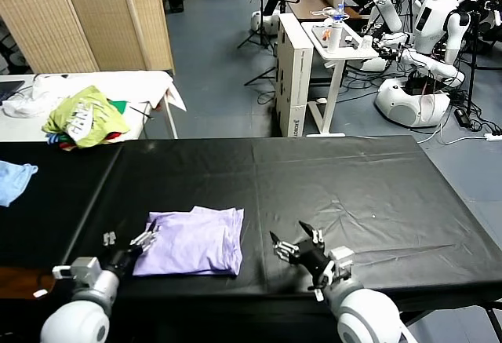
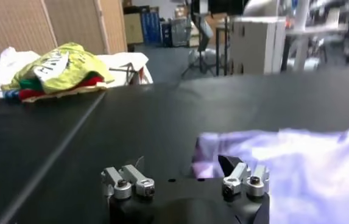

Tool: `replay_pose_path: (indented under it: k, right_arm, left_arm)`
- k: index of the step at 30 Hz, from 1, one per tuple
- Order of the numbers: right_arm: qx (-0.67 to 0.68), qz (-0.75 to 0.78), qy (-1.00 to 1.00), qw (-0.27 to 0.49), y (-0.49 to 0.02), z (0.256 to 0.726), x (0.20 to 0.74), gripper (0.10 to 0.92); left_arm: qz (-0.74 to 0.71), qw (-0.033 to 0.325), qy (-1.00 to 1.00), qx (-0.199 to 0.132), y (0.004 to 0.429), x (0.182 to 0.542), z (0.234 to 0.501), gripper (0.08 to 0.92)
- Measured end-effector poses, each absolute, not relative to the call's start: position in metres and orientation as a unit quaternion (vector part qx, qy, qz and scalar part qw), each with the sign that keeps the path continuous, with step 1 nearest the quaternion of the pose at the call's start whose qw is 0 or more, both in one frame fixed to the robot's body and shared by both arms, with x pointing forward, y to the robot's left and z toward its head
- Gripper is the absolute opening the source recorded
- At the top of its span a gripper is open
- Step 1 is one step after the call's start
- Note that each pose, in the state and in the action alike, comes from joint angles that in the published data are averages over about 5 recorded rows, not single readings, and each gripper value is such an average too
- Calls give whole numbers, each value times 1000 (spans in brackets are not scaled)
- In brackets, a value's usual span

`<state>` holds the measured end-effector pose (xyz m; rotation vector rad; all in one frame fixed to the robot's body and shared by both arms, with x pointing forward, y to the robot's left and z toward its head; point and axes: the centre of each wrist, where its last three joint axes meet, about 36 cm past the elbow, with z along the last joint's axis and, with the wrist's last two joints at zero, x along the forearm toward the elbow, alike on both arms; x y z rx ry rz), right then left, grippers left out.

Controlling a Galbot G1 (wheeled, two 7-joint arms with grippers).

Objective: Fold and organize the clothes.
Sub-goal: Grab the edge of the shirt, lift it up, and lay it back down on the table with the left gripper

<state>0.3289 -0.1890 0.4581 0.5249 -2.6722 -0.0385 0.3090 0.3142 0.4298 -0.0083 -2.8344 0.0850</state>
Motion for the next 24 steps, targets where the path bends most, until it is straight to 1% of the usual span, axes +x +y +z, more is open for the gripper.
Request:
replay_pose_path:
  k: [5,9,18,24]
  right_arm:
    - [191,-41,-961,198,-193,463,326,907]
    - [195,-61,-961,188,-197,467,321,907]
    - [196,-82,-962,172,-203,480,304,907]
    - [194,-83,-963,170,-206,487,294,907]
  left_arm:
    - [88,132,-987,-23,305,296,433,907]
    - [121,117,-985,-28,302,293,428,907]
    - [140,112,-984,-20,300,295,411,907]
    - [136,122,-983,-4,307,292,395,907]
